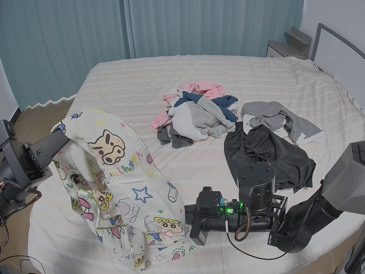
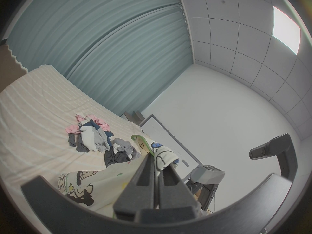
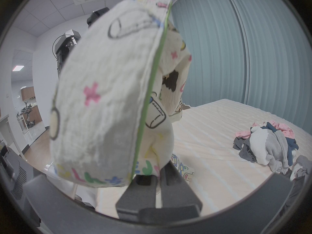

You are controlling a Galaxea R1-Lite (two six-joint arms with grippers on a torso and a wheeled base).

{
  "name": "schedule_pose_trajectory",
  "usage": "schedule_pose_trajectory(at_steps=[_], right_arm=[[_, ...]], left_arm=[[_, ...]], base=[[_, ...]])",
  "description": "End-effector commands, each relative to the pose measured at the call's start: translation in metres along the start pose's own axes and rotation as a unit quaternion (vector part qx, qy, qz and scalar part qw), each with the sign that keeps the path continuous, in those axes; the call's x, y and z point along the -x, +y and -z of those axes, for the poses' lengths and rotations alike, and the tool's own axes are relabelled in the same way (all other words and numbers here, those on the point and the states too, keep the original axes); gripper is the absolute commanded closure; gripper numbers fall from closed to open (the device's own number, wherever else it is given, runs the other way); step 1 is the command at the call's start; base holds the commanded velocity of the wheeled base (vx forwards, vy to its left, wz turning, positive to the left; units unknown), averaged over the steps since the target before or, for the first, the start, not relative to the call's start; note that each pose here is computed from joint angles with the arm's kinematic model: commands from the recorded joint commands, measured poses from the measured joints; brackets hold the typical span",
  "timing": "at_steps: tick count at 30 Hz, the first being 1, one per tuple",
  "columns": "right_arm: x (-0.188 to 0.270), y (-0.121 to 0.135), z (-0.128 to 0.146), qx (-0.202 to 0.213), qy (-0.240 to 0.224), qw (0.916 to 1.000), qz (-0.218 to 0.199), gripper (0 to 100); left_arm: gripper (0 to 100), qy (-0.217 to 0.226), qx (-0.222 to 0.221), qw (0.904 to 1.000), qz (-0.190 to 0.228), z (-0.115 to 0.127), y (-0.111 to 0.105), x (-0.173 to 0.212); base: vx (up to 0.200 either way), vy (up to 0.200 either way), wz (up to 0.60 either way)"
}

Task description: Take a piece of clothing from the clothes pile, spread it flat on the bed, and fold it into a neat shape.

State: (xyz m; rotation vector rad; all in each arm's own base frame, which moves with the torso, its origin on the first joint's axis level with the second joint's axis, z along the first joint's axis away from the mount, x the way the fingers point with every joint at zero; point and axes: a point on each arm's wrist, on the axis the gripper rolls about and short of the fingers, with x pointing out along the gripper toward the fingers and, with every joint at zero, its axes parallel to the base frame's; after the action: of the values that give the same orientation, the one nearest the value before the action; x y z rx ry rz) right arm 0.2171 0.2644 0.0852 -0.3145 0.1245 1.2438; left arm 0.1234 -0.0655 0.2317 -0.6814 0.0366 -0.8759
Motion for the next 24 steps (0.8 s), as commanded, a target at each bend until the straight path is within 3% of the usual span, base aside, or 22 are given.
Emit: schedule_pose_trajectory(at_steps=[1, 6, 12, 19, 24], right_arm=[[0.015, 0.003, -0.013, 0.006, -0.015, 0.9999, 0.004, 100], [0.027, 0.003, -0.023, 0.010, -0.028, 0.9995, 0.013, 100], [0.040, 0.001, -0.035, 0.014, -0.043, 0.9984, 0.035, 100], [0.053, 0.008, -0.028, 0.010, -0.031, 0.9990, 0.032, 100], [0.054, 0.008, -0.031, 0.011, -0.036, 0.9987, 0.033, 100]], left_arm=[[100, -0.007, -0.002, 0.9996, -0.027, 0.000, 0.008, 0.004], [100, 0.009, 0.010, 0.9979, -0.063, 0.002, 0.016, 0.006], [100, 0.018, 0.016, 0.9966, -0.079, 0.007, 0.020, 0.010], [100, -0.019, 0.006, 0.9909, -0.133, -0.002, 0.032, 0.019], [100, -0.007, 0.015, 0.9892, -0.145, 0.008, 0.037, 0.025]], base=[[0.000, 0.000, 0.00], [0.000, 0.000, 0.00], [0.000, 0.000, 0.00], [0.000, 0.000, 0.00], [0.000, 0.000, 0.00]])
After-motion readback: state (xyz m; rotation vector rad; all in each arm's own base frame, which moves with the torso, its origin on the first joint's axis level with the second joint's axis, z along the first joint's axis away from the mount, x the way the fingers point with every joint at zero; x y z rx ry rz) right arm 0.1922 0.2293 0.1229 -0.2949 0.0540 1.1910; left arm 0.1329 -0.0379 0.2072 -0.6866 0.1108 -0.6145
